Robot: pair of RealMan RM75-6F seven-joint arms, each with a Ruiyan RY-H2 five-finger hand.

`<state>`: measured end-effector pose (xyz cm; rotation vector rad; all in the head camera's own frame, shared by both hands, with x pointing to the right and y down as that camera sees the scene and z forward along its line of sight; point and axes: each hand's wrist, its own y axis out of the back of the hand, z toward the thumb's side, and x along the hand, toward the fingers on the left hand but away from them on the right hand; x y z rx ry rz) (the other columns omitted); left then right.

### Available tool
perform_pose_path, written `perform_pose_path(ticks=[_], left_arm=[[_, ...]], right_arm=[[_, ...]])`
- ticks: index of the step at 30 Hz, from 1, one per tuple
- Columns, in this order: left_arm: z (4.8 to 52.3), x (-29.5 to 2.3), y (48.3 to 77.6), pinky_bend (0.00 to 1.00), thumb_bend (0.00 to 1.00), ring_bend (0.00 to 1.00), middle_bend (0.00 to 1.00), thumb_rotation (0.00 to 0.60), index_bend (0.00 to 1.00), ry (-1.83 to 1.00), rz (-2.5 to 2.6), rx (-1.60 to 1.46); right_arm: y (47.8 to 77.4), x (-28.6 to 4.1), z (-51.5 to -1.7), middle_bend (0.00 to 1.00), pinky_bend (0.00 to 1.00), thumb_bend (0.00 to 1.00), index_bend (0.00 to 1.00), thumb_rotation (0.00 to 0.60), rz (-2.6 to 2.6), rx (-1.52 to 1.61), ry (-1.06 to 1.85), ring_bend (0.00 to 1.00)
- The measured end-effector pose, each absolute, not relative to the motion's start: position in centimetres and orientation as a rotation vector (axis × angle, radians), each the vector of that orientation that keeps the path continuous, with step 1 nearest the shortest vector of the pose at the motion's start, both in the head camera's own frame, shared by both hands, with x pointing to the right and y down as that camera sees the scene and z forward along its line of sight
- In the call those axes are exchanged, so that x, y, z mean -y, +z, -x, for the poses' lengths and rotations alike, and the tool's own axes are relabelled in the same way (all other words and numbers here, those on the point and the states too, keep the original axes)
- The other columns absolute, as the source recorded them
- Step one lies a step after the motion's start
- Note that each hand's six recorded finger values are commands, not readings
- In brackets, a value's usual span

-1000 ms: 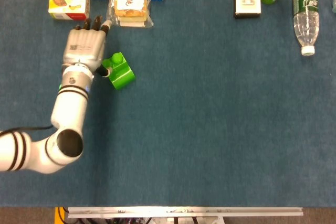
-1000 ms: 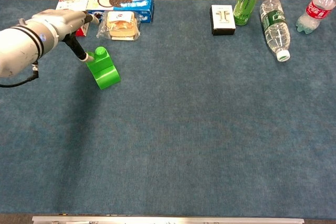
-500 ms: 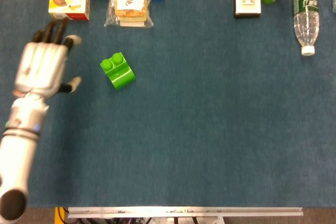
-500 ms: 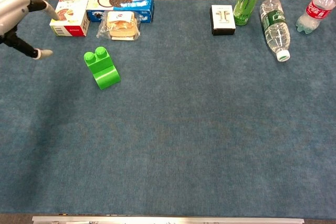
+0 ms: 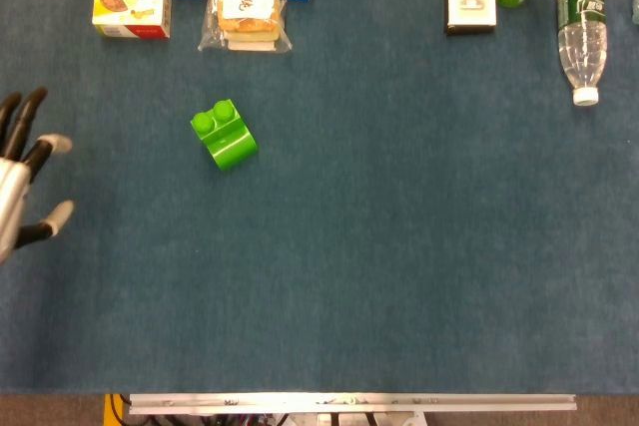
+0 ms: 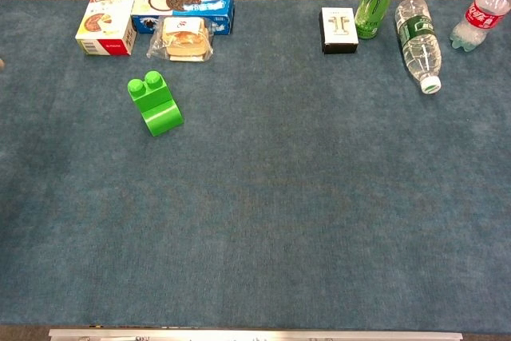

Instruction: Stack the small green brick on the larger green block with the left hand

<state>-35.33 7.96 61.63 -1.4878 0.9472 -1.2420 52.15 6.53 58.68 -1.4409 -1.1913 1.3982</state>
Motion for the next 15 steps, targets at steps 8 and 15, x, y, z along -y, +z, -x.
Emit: perform_pose_path(ticks=[8,15], left_arm=[[37.8,-9.8,61.7,0.17,0.20,0.02,0.11,0.600,0.35,-1.186,1.488,-1.020],[38.8,-9.5,62.2,0.17,0.20,0.03,0.12,0.600,0.36,-1.206,1.499,-1.041]], right_arm=[[59.0,-6.5,-52.2,0.34,0.45,0.19,0.28,0.600,1.430,1.185,1.414,0.27],[59.6,-6.3,-52.6,0.34,0.45,0.19,0.28,0.600,1.431,1.183,1.448,0.27]])
